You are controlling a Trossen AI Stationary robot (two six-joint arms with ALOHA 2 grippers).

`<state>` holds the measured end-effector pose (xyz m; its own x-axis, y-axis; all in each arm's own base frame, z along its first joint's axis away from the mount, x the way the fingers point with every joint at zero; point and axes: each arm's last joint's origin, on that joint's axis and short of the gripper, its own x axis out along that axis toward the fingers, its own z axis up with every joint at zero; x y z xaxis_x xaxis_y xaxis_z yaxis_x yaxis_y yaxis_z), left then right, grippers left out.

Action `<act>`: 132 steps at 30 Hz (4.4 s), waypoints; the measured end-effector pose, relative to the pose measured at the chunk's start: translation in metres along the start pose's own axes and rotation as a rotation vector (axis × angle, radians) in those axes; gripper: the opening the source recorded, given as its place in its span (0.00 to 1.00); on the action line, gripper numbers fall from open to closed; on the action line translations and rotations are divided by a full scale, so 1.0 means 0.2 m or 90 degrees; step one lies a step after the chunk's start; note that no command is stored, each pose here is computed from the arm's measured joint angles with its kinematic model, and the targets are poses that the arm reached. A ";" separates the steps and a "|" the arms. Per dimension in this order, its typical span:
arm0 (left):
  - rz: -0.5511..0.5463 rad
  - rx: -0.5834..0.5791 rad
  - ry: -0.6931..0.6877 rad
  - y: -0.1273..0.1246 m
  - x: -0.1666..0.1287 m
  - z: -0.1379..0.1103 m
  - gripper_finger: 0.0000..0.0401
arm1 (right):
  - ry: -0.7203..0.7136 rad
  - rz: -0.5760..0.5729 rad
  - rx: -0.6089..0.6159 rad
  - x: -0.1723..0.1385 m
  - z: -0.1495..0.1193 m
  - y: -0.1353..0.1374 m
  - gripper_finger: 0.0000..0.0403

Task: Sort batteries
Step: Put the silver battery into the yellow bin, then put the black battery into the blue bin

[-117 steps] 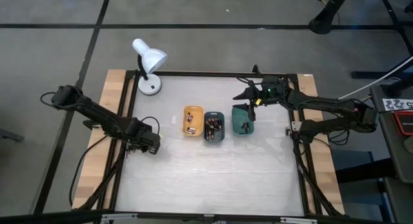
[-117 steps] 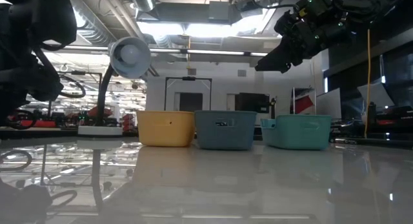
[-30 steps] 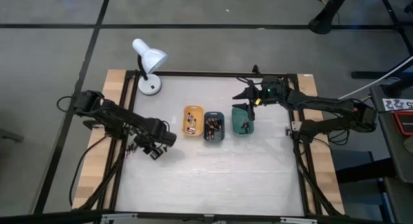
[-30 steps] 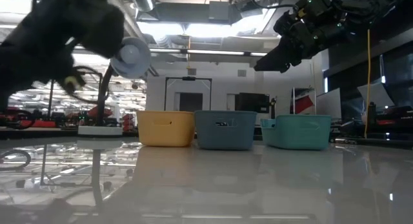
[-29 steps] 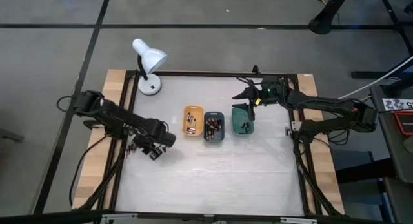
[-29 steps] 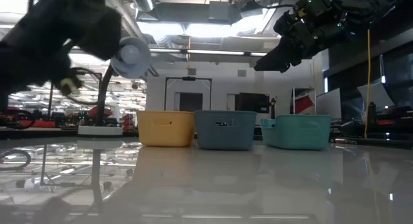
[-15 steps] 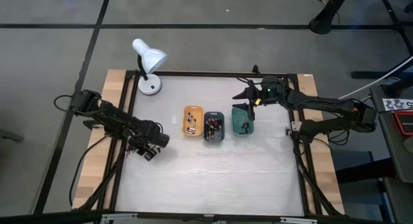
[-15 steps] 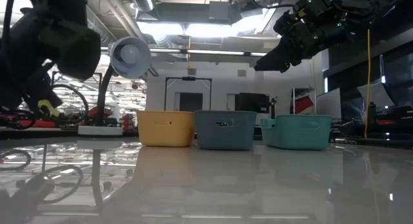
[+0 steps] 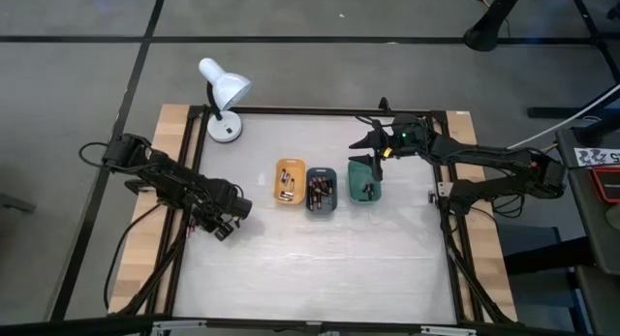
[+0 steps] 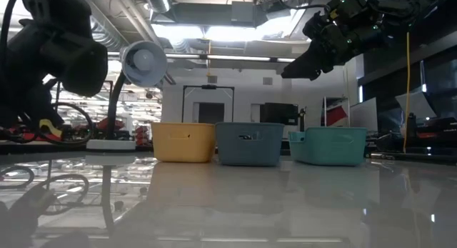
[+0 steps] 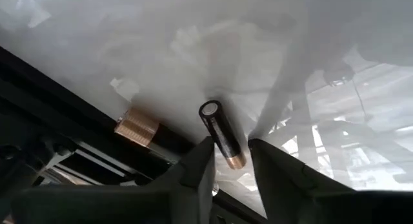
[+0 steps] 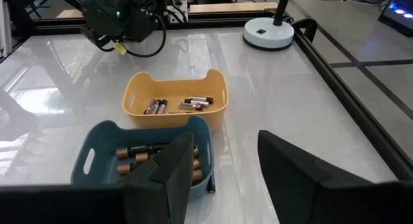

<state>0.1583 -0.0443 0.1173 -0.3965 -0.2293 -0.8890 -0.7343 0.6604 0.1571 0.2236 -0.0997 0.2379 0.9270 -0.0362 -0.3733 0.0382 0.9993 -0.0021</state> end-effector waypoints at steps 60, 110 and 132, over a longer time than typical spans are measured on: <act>-0.428 0.387 -0.816 -0.64 -1.08 1.15 0.08 | 0.076 -0.381 0.086 -0.16 -0.03 -0.15 0.43; 0.072 0.183 -0.489 -0.32 -0.94 0.06 0.35 | 0.012 -0.257 0.114 -0.18 -0.05 -0.18 0.43; -0.007 -0.309 -0.135 -0.01 -0.13 -0.17 0.35 | -0.001 -0.242 0.129 -0.17 -0.04 -0.17 0.43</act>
<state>0.1519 -0.0641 0.1541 -0.3039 -0.0516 -0.9513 -0.9285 0.2397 0.2836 0.1869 -0.1330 0.2431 0.8334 -0.4015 -0.3797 0.4493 0.8924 0.0425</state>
